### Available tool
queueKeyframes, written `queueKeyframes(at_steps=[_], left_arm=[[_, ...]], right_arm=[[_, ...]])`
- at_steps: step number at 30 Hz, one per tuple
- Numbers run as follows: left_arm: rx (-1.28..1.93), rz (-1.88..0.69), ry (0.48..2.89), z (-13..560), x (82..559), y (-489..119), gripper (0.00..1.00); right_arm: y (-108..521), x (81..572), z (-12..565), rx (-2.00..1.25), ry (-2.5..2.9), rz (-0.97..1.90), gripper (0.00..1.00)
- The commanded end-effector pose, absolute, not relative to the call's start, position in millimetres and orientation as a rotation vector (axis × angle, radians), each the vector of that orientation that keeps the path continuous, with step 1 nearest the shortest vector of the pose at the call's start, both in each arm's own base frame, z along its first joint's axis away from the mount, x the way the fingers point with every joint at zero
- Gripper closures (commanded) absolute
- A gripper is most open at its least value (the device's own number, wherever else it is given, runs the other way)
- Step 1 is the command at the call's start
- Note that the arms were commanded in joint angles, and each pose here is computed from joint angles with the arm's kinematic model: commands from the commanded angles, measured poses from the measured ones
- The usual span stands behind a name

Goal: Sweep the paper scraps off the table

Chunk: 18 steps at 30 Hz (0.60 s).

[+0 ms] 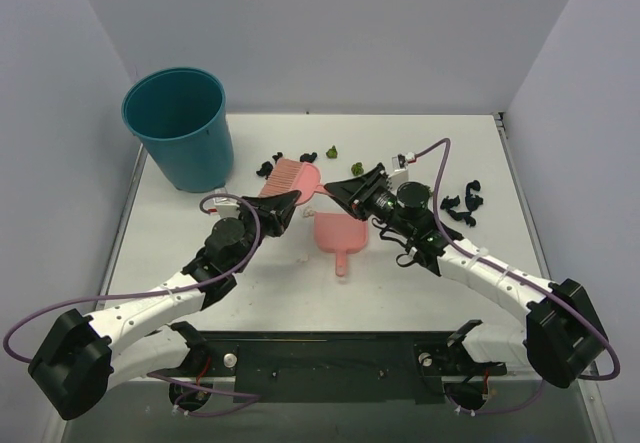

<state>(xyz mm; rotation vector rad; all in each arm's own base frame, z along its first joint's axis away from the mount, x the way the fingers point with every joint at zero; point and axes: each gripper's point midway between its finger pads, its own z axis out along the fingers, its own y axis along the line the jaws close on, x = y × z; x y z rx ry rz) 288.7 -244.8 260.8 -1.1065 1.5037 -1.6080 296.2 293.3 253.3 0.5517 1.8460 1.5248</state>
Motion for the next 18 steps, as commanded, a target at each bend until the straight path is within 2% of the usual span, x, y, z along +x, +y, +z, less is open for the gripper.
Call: queueKeyframes(at_steps=[1,5,7,8,9,10,12,14,18], left_arm=[[-1.073,-1.667,1.419,281,287,-242,1.00],[-1.058,-1.681,1.432,281,285,-245,1.00],[-1.064,-1.665,1.488,272,284,-250,1.00],[-1.061,-1.661,1.505,273,284,-252,0.83],[-1.047,-1.653,1.540,271,282,-254,0.74],[-1.019,-1.628,1.561,272,281,-255,0.54],[-0.941,-1.531,1.642,270,279,-256,0.34],[-0.876,-1.367,1.763,260,275,-251,0.27],[-0.746,-1.054,1.976,227,263,-232,0.27]], right_arm=[[297,300,296,0.497,1.719,1.597,0.86],[296,301,292,0.501,1.736,1.569,1.00],[294,303,292,0.502,1.743,1.546,1.00],[293,303,293,0.503,1.736,1.537,1.00],[291,303,290,0.499,1.750,1.514,1.00],[288,303,291,0.502,1.746,1.499,1.00],[281,303,288,0.498,1.766,1.440,1.00],[270,304,280,0.489,1.824,1.324,1.00],[231,299,251,0.433,1.967,1.006,1.00]])
